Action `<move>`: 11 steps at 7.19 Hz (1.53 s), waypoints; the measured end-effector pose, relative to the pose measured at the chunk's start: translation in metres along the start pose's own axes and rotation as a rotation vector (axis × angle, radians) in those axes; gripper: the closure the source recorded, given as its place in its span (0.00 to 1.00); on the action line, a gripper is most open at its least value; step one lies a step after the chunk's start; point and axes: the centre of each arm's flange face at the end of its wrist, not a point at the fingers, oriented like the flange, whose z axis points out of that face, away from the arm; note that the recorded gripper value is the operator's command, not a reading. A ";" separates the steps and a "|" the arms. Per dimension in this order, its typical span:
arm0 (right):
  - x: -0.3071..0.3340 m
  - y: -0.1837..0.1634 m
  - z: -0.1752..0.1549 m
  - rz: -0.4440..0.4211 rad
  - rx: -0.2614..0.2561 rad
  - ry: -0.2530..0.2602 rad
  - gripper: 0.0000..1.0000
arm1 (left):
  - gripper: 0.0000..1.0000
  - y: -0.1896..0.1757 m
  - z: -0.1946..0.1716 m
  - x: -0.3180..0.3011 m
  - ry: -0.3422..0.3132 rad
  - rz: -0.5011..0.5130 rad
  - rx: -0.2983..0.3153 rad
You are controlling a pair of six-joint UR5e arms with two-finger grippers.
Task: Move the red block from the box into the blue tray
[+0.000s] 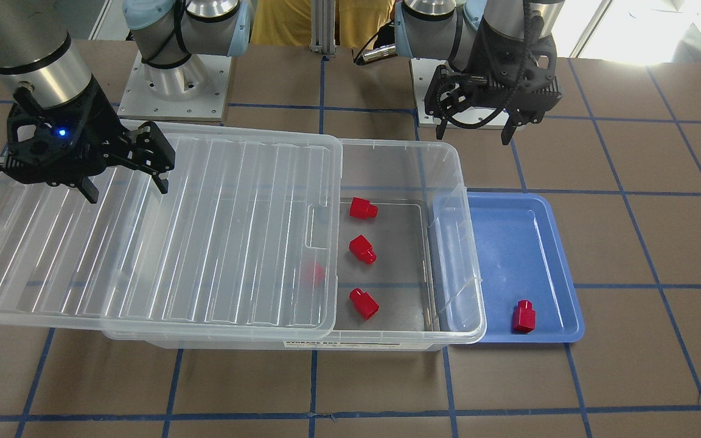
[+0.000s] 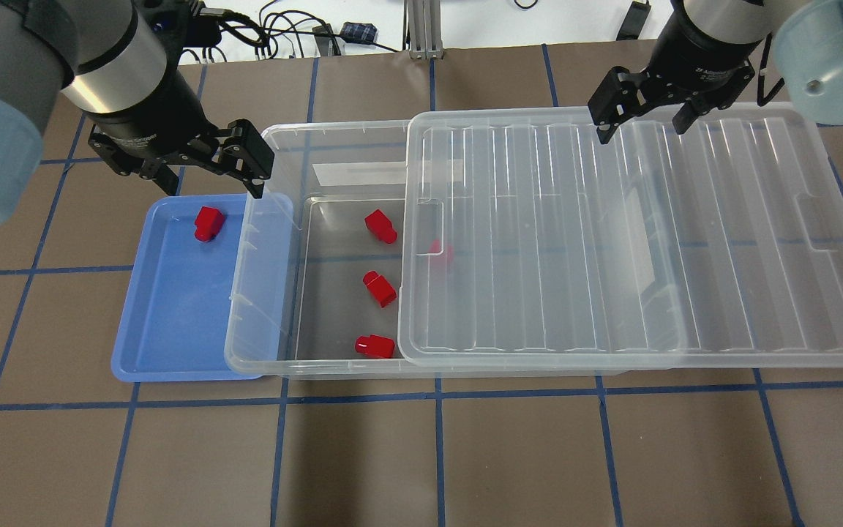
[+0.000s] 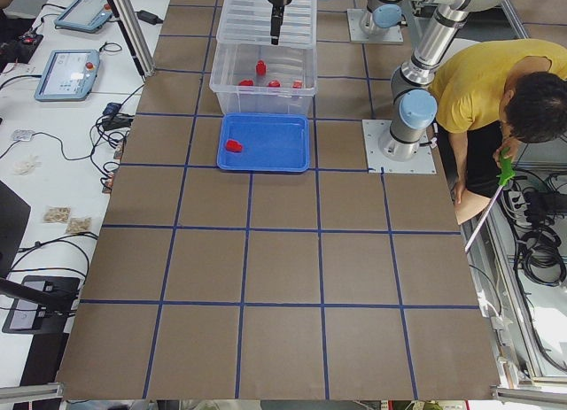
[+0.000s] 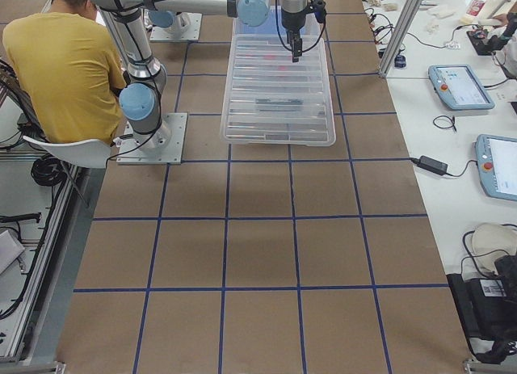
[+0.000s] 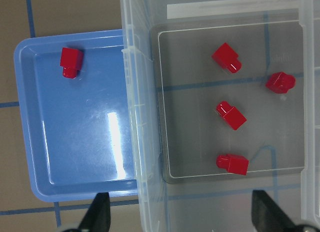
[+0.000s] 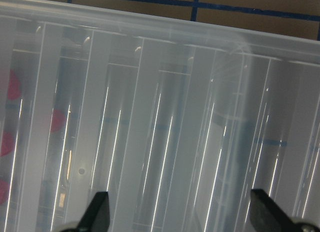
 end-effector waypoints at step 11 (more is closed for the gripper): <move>0.135 0.019 -0.001 0.173 -0.067 0.064 0.00 | 0.00 -0.004 0.000 -0.001 0.008 0.000 0.007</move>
